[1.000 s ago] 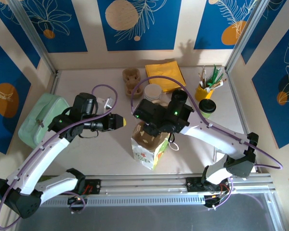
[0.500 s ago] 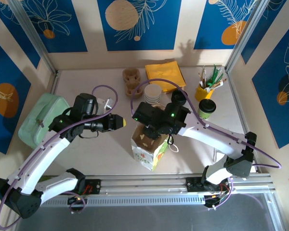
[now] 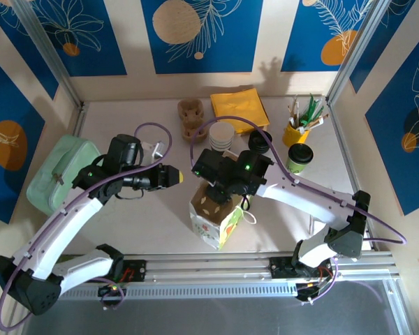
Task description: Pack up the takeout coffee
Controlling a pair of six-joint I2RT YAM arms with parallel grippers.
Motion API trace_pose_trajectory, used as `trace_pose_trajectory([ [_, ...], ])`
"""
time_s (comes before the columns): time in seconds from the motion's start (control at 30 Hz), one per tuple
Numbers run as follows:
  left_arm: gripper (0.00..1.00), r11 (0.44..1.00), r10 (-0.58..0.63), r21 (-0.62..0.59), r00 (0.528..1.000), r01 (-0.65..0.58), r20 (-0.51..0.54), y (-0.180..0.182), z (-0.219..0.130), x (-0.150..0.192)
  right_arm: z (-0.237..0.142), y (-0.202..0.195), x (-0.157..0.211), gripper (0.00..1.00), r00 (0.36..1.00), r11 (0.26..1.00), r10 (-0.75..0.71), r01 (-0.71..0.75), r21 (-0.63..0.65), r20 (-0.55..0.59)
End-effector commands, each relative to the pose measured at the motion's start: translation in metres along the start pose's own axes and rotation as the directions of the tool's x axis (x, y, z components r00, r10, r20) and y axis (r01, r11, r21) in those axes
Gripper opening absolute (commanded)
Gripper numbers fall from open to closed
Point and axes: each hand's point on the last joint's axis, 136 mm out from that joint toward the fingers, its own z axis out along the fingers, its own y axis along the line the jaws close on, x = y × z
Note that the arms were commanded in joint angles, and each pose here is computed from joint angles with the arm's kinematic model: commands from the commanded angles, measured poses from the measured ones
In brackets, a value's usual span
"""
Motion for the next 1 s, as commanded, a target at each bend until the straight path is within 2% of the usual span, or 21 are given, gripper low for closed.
trace_pose_trajectory([
  [0.0,0.34,1.000,-0.005,0.015,1.000,0.005,0.008,-0.001,0.000,-0.005,0.004,0.007,0.005,0.42,0.999,0.998,0.028,-0.029,-0.054,-0.016],
  [0.2,0.34,0.999,0.005,0.043,1.000,-0.005,0.006,-0.009,-0.001,-0.007,0.010,0.003,0.009,0.42,0.999,0.996,0.044,-0.046,-0.078,-0.027],
  [0.37,0.35,0.991,0.054,0.127,0.998,-0.051,-0.018,-0.027,-0.003,-0.004,0.012,-0.004,0.013,0.42,0.998,0.995,0.055,-0.056,-0.086,-0.019],
  [0.53,0.37,0.983,0.100,0.159,0.994,-0.093,-0.035,-0.034,-0.001,0.002,0.013,-0.007,0.015,0.42,0.996,0.990,0.084,-0.083,-0.118,-0.002],
  [0.77,0.46,0.967,0.177,0.196,0.983,-0.164,-0.050,-0.046,0.006,0.009,0.019,-0.004,0.021,0.42,0.994,0.982,0.110,-0.109,-0.154,-0.002],
  [0.97,0.47,0.943,0.259,0.233,0.963,-0.236,-0.072,-0.060,0.014,0.018,0.022,-0.003,0.021,0.42,0.993,0.981,0.115,-0.116,-0.156,-0.012],
])
